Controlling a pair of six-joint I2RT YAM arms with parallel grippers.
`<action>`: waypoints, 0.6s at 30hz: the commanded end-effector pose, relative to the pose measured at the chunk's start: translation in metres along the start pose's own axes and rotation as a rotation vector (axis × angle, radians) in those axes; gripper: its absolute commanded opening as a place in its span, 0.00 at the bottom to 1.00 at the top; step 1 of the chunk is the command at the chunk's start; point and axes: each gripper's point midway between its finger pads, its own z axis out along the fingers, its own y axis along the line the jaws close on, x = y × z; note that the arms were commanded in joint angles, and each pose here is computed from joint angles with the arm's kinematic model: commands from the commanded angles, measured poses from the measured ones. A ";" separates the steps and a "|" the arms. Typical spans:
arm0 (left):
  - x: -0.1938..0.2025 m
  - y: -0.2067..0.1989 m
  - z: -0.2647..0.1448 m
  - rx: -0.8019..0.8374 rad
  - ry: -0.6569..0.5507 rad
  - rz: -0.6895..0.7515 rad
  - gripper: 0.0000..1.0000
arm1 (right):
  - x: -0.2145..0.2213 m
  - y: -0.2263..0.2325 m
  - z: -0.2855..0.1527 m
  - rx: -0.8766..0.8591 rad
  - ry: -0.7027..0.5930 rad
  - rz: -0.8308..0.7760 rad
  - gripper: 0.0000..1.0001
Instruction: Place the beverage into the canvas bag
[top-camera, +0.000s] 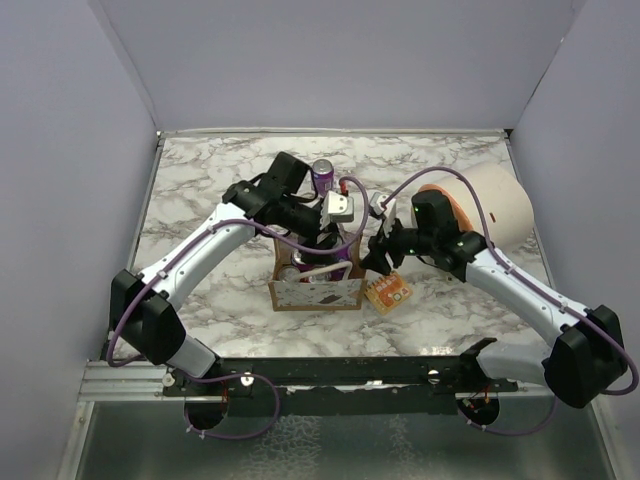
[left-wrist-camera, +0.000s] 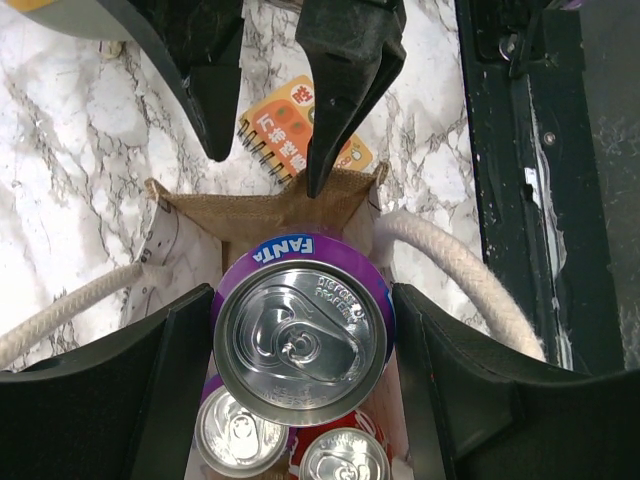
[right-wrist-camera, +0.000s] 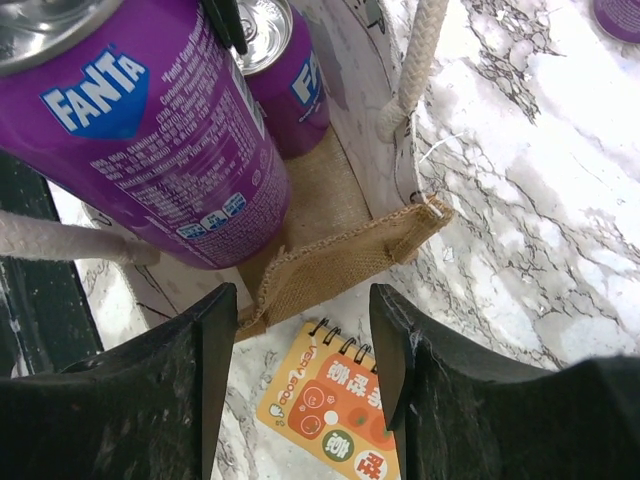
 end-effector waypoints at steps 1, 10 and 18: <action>-0.017 -0.004 0.008 0.038 -0.069 0.089 0.00 | 0.003 0.006 -0.003 -0.039 -0.014 -0.007 0.57; -0.015 -0.009 0.023 0.071 -0.059 0.112 0.00 | 0.003 0.008 -0.007 -0.063 -0.038 0.003 0.60; -0.001 -0.011 0.035 0.093 -0.031 0.099 0.00 | 0.005 0.008 -0.008 -0.059 -0.046 0.005 0.60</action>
